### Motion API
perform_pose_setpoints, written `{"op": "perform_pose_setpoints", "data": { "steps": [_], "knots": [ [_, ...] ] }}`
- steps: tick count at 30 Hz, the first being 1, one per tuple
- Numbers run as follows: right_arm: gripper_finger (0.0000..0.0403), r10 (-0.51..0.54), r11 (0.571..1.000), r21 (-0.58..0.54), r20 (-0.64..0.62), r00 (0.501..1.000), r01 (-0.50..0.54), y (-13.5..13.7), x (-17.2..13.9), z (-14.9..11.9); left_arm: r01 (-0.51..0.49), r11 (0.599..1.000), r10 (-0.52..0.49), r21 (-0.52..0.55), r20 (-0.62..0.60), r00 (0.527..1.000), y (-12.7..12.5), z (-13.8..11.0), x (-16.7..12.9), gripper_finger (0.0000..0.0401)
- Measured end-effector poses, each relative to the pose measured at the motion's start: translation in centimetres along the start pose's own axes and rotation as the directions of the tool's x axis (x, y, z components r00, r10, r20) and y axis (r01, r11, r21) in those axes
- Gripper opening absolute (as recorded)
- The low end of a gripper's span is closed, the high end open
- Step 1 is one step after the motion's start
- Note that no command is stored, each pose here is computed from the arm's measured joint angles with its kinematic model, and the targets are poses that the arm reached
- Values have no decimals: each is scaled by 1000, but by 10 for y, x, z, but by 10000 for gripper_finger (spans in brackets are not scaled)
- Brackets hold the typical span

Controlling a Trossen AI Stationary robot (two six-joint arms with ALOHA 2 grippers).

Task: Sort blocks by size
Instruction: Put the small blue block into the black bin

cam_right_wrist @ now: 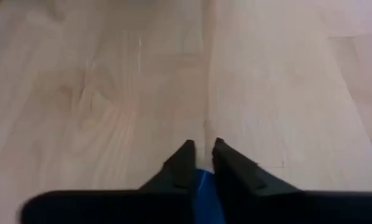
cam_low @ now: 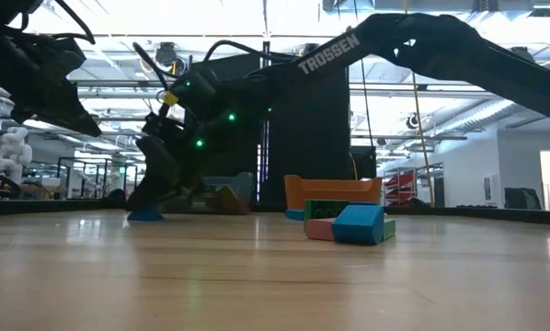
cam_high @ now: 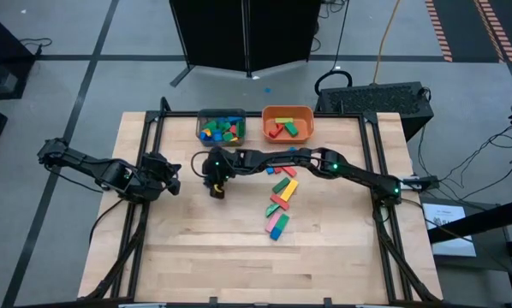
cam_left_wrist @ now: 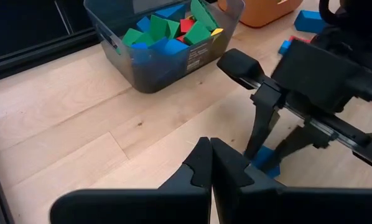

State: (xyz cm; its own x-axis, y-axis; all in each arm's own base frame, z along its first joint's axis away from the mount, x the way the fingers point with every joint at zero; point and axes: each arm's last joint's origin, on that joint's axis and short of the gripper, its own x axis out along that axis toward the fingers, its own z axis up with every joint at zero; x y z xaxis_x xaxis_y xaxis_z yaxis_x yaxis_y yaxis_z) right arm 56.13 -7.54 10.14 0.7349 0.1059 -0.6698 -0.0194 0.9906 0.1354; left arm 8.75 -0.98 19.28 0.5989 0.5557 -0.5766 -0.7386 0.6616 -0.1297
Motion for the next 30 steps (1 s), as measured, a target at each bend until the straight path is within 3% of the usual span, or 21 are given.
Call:
{"op": "perform_pose_setpoints", "data": {
  "steps": [3, 8, 16, 19, 30],
  "knots": [
    [7, 2, 998, 64, 12, 1000, -2, 1, -1, 2, 0, 1000, 0, 0, 0, 1000, 0, 0, 0, 0],
    [17, 6, 986, 165, -6, 1000, -5, 3, -8, 5, 0, 1000, 0, 0, 0, 1000, 0, 0, 0, 0],
    [5, 15, 986, 164, -164, 986, 12, 13, -27, 4, 4, 1000, -4, -2, -11, 1000, 0, 0, 0, 0],
    [1, 14, 993, 115, -205, 979, 10, 14, -37, 6, 6, 1000, -7, -2, -15, 1000, 0, -1, 0, 0],
    [4, 2, 999, 38, -151, 988, 4, 24, -94, 46, -2, 1000, 2, 5, -13, 1000, -1, -1, 1, 0]
  ]
}}
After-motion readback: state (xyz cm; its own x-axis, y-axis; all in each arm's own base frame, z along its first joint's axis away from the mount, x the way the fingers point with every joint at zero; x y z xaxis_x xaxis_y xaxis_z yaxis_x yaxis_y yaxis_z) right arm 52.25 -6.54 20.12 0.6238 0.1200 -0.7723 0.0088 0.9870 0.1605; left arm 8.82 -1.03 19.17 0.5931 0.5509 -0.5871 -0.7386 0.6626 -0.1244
